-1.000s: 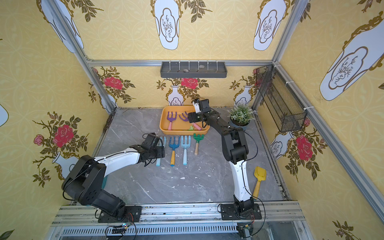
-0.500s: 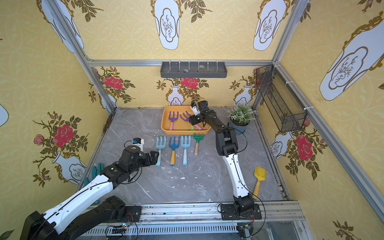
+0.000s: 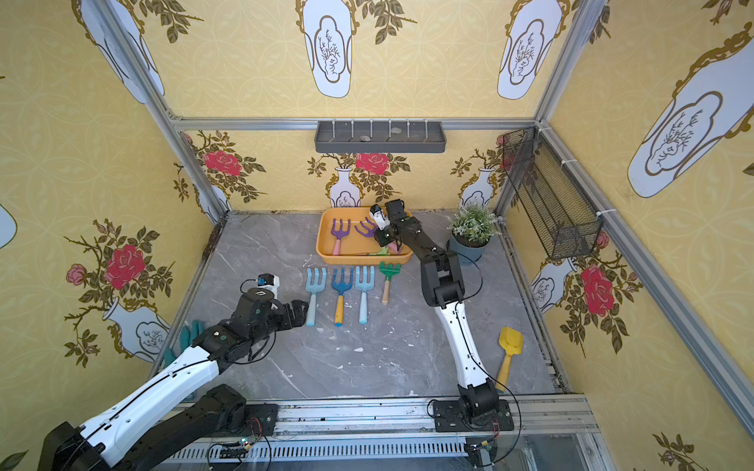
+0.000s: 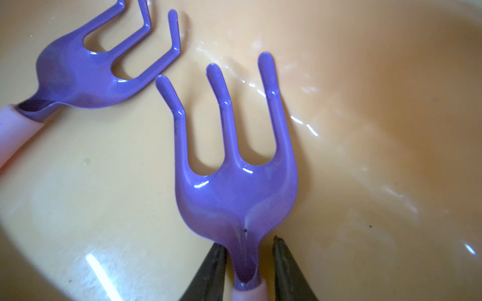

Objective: Take the hand rake out of the storage box
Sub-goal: Pick up the rake from the storage box.

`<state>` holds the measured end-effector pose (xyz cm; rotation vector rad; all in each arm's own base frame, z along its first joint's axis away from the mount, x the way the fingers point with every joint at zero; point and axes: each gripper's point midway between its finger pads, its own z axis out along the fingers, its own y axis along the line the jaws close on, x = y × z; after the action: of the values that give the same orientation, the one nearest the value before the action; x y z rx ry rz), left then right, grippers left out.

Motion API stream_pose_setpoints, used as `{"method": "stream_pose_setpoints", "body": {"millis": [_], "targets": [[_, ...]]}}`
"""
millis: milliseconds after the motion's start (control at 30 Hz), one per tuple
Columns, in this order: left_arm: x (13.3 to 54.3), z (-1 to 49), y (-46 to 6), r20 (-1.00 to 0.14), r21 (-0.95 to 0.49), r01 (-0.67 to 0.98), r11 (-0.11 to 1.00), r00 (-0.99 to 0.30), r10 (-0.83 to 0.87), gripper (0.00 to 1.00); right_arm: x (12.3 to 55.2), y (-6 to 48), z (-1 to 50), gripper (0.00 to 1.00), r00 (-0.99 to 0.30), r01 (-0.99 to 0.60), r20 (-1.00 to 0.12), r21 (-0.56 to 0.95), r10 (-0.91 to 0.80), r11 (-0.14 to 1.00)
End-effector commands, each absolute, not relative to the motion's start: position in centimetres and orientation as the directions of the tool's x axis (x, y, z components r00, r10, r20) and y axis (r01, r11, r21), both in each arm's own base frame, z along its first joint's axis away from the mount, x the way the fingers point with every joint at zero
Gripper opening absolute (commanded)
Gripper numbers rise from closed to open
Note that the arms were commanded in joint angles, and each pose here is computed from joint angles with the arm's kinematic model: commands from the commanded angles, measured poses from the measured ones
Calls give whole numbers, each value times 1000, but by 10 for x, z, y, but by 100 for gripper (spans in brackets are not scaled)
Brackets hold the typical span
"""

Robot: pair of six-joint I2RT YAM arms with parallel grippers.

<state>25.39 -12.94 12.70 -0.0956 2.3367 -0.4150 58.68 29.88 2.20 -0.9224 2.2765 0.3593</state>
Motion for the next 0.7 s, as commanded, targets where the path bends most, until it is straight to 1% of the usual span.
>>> {"method": "stream_pose_setpoints", "body": {"millis": [0, 133, 400, 500, 667], "targets": [[255, 128, -128, -676, -318, 48, 947, -712, -190, 100, 575, 291, 11, 24, -571, -699, -607, 6, -553, 715], [255, 127, -126, -674, -309, 40, 950, -714, -189, 100, 576, 293, 29, 14, -536, -707, -641, -15, -550, 707], [254, 126, -124, -672, -305, 30, 952, -715, -193, 100, 575, 297, 68, 8, -487, -695, -693, -61, -532, 716], [253, 126, -123, -672, -309, 28, 951, -714, -197, 100, 577, 297, 85, 3, -480, -675, -714, -71, -509, 735], [251, 126, -123, -671, -323, 24, 946, -711, -211, 100, 580, 295, 125, 2, -455, -629, -764, -89, -458, 772]]}}
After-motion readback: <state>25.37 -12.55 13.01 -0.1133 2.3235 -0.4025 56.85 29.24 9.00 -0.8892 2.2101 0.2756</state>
